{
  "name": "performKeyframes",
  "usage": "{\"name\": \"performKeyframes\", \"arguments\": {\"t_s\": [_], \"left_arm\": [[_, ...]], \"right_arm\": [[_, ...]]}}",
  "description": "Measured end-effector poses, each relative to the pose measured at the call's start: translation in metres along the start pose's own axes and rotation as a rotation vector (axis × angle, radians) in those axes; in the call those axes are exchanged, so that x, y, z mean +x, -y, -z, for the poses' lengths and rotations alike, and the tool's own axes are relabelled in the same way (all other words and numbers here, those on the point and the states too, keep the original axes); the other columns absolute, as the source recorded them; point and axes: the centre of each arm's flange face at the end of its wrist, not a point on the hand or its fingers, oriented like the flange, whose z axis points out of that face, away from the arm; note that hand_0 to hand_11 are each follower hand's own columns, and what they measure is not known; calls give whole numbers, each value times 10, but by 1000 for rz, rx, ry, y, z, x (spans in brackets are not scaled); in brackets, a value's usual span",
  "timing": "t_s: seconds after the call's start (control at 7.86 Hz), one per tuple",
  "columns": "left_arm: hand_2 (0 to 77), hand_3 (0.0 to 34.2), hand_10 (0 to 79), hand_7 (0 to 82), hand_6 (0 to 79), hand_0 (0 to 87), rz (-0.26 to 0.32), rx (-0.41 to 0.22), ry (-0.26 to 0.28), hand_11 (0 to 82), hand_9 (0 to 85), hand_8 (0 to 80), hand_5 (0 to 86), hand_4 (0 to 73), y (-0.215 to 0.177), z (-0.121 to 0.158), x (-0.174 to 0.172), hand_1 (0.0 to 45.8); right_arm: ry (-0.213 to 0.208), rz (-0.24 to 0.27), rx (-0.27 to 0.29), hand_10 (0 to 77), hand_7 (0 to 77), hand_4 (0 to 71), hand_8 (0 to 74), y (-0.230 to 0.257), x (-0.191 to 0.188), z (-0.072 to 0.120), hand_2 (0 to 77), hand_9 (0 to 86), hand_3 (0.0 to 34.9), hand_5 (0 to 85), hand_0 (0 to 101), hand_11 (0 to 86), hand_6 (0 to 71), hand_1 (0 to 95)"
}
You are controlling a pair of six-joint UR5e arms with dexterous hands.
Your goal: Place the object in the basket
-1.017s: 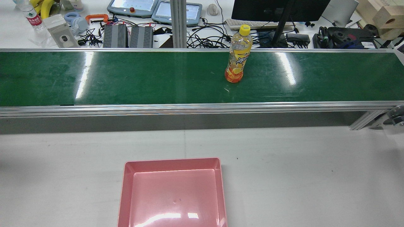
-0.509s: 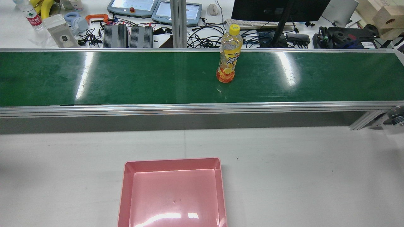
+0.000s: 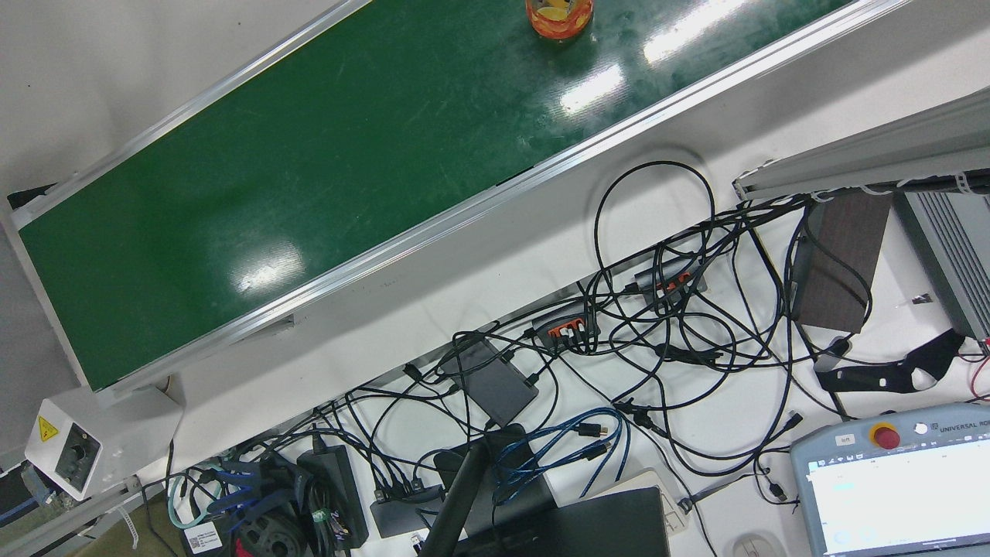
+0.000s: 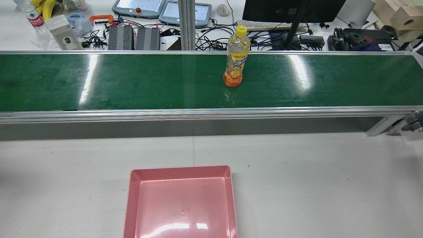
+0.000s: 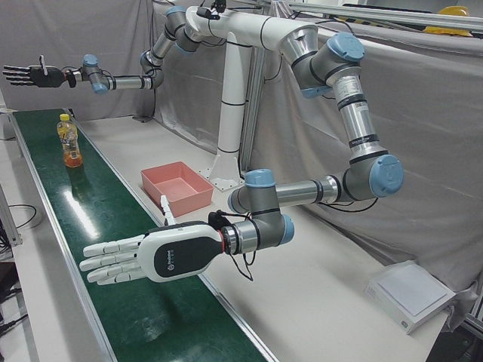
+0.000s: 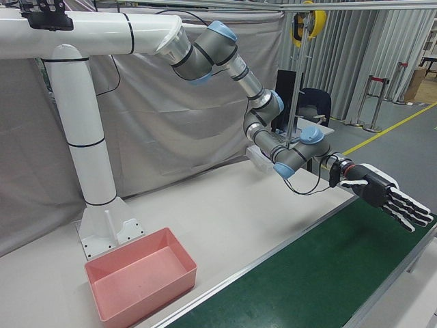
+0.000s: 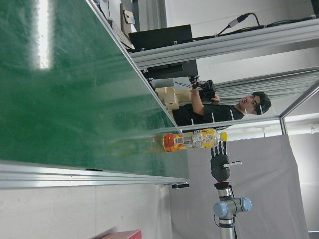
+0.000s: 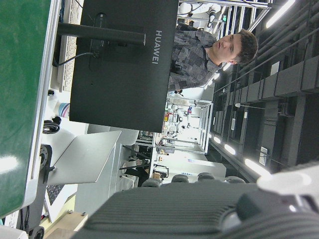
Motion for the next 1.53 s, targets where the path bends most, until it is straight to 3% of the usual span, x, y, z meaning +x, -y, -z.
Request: {"name": "performKeyframes", "arguments": {"t_s": [0.64,0.76,1.53], "left_arm": [[0,0,54,5,0,463,-8,-2,3,104,5,0,44,11,0,-6,-2,82],[0,0,54,5,0,459,-10,-1,3,104,5,0,44,11,4,-6,-3,60],[0,0,54,5,0,459,-25,-49,-31,98,5,0,38,11,21,-21,-6,98]], "right_arm": [[0,0,0,0,5,0,0,0,0,0,5,0,2,0,2,0,0,0],[0,0,0,0,5,0,0,0,0,0,5,0,2,0,1,0,0,0],[0,0,0,0,5,0,0,0,0,0,5,0,2,0,2,0,0,0]]}}
